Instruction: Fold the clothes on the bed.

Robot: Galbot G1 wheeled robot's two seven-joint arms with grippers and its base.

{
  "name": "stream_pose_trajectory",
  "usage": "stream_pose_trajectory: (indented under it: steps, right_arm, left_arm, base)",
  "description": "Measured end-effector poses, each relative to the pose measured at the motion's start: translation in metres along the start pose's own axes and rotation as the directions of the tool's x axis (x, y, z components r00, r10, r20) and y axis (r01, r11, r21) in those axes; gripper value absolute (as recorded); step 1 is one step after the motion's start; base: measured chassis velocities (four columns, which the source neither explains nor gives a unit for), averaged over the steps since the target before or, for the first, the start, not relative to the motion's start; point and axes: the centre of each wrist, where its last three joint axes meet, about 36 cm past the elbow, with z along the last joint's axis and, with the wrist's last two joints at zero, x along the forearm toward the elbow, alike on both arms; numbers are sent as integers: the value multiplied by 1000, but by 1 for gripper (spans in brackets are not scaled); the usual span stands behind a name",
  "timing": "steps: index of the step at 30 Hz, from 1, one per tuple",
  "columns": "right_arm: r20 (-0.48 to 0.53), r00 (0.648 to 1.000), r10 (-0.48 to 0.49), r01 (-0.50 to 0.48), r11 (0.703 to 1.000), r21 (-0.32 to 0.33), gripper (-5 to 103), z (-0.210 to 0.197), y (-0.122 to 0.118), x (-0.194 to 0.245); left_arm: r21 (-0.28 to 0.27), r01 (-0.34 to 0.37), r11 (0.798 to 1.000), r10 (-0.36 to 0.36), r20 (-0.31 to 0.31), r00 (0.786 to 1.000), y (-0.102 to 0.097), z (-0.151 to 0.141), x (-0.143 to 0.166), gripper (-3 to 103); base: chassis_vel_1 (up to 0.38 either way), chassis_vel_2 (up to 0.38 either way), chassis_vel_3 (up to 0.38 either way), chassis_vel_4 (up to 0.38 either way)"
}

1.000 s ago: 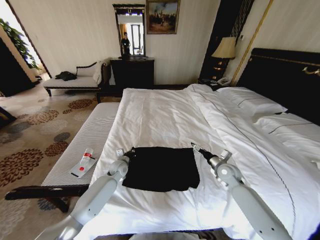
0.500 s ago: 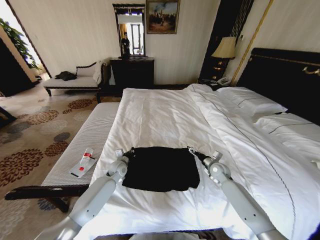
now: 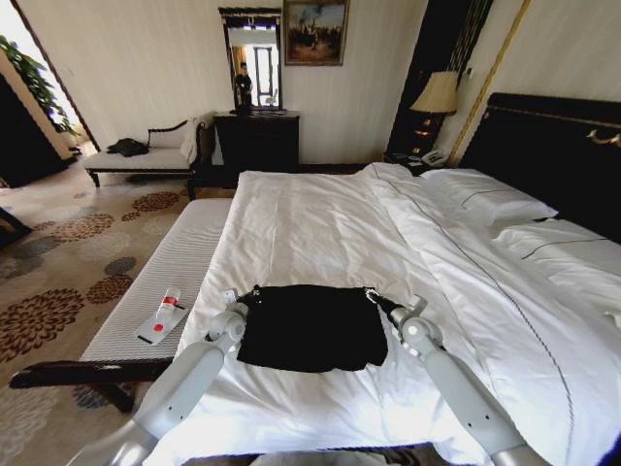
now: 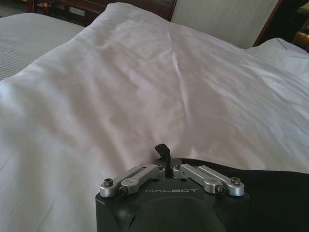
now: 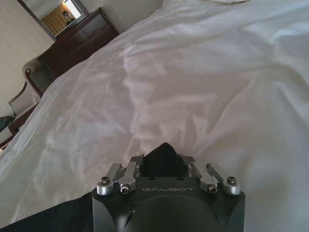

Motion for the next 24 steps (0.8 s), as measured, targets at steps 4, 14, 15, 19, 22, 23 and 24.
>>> stream_pose_trajectory:
  steps: [4,14,15,19,22,23,24]
  right_arm:
    - [3,1000,2,-2,1000,1,31,0,1,2]
    - [6,1000,14,-14,1000,2,1,1,1,6]
    - [6,1000,14,-14,1000,3,1,1,1,7]
    - [7,1000,11,-11,1000,5,0,1,2,9]
    - [18,1000,3,-3,1000,6,0,-3,6,12]
    - [27,1000,-6,6,1000,2,0,-6,10,15]
    - [27,1000,-6,6,1000,2,0,-6,10,15]
  left_arm:
    - [-4,2,1000,-2,5,1000,-1,0,0,2]
    - [-14,6,1000,-6,13,1000,-1,2,3,2]
    - [-15,6,1000,-5,14,1000,-1,1,3,2]
    - [-15,3,1000,-2,19,1000,-1,0,4,2]
    - [-14,-2,1000,2,28,1000,-3,-3,6,2]
    - [-12,-5,1000,5,34,999,-3,-4,7,2]
    - [-12,-5,1000,5,34,999,-3,-4,7,2]
  base:
    - [0,0,0,0]
    - [0,0,0,0]
    - [0,0,0,0]
    - [0,0,0,0]
    - [0,0,0,0]
    - [0,0,0,0]
    - [0,0,0,0]
